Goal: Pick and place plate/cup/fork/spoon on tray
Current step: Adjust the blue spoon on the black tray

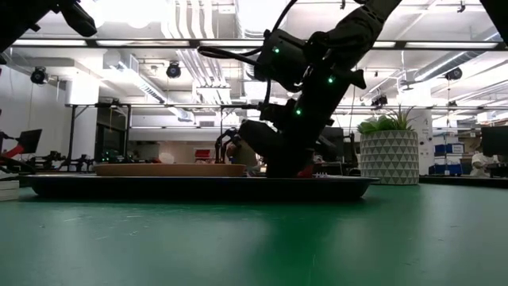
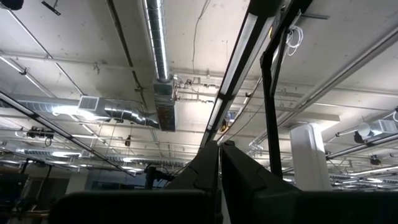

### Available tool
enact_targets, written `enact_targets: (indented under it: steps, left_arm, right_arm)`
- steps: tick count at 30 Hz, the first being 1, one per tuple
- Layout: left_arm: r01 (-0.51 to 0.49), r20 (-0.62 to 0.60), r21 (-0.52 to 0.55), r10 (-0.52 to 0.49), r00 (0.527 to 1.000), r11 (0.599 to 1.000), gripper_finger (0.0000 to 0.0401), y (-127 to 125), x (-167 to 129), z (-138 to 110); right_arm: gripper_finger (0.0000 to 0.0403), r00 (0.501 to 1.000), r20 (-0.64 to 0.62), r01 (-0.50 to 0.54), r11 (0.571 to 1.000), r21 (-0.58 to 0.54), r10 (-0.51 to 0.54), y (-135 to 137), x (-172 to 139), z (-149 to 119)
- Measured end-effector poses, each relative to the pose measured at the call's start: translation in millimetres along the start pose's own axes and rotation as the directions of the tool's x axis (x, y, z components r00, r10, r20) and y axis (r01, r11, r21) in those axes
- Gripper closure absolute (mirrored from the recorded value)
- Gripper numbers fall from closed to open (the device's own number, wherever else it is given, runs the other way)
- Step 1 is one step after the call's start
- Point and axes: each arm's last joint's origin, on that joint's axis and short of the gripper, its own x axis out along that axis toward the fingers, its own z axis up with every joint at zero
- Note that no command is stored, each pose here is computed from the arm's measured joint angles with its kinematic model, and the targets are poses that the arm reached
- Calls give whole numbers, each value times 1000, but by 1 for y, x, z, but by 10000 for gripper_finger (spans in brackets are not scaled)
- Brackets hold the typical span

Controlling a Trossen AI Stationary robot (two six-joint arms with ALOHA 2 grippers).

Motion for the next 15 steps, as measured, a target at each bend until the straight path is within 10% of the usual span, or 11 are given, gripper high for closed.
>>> enact_targets:
  steps: [15]
  left_arm:
    - [0,-3,-2,0,1000,1000,401,0,0,0]
  right_arm:
    - [393,997,25,-71,996,52,70,3,-23,11]
